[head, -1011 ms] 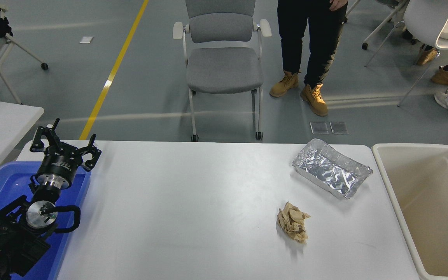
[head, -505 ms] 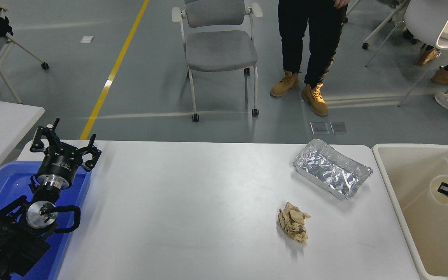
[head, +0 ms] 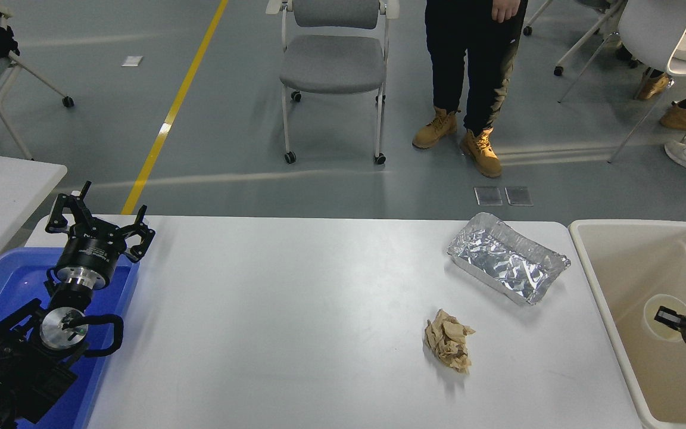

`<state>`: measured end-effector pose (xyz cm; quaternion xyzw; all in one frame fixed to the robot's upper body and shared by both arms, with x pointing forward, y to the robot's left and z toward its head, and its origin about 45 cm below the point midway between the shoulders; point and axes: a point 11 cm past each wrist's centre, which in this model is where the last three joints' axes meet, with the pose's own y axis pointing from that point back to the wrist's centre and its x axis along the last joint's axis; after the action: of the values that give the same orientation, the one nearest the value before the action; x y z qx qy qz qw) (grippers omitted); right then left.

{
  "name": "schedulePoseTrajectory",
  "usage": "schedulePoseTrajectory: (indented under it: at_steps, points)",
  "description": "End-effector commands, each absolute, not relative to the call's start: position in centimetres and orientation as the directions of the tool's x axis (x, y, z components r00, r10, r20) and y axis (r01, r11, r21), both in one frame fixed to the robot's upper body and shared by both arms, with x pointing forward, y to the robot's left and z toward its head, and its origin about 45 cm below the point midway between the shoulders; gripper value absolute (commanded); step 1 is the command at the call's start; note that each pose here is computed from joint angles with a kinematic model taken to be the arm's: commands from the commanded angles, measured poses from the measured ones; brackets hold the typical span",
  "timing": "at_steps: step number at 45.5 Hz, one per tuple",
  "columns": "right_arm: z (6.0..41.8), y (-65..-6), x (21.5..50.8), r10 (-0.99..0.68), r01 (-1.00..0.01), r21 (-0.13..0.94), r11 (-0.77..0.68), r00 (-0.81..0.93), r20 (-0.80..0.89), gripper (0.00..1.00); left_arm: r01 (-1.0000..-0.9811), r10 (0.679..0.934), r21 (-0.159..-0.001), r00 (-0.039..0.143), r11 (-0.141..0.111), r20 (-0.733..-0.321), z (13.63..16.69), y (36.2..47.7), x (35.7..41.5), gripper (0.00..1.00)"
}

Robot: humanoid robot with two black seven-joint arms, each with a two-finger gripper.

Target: Clean the table surface

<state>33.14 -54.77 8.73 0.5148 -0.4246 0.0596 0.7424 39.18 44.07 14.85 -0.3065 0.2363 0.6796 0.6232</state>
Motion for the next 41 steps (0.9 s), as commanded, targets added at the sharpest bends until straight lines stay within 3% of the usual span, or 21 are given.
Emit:
schedulePoseTrajectory:
  at_steps: [1,11,13,16,21,23,30,37,41]
  points:
    - [8.4,-54.9,32.7,-0.349,-0.519,0.716,0.467,0.636,0.688,0.00,-0.9919,0.702,-0.061,-0.035,-0.111,-0.711,14.86,44.1,39.19,1.00]
    - [9.2,-55.6,32.9,-0.340,-0.538,0.689,0.486,0.610,0.716,0.00,-0.9918,0.702,-0.061,-0.036,-0.112,-0.711,14.84,44.1,39.17,1.00]
    - [9.5,-55.7,33.1,-0.327,-0.554,0.669,0.496,0.595,0.735,0.14,-0.9919,0.702,-0.061,-0.035,-0.111,-0.711,14.86,44.1,39.19,1.00]
    - [9.9,-55.9,33.4,-0.305,-0.579,0.634,0.512,0.568,0.765,0.43,-0.9919,0.702,-0.061,-0.035,-0.111,-0.711,14.86,44.1,39.19,1.00]
    - [10.3,-56.0,33.8,-0.276,-0.613,0.590,0.526,0.532,0.800,0.77,-0.9918,0.702,-0.061,-0.036,-0.112,-0.711,14.84,44.1,39.17,1.00]
    - [10.5,-56.1,33.9,-0.269,-0.623,0.572,0.533,0.516,0.813,0.84,-0.9919,0.702,-0.061,-0.035,-0.111,-0.711,14.86,44.1,39.19,1.00]
    - [11.1,-56.2,34.3,-0.255,-0.654,0.522,0.547,0.464,0.848,0.96,-0.9919,0.702,-0.061,-0.035,-0.111,-0.711,14.86,44.1,39.19,1.00]
    - [12.1,-56.4,35.0,-0.295,-0.667,0.496,0.556,0.399,0.868,0.96,-0.9918,0.702,-0.061,-0.036,-0.112,-0.711,14.84,44.1,39.17,1.00]
    - [14.4,-56.2,37.1,-0.332,-0.701,0.438,0.563,0.294,0.896,0.96,-0.9918,0.702,-0.061,-0.036,-0.112,-0.711,14.84,44.1,39.17,1.00]
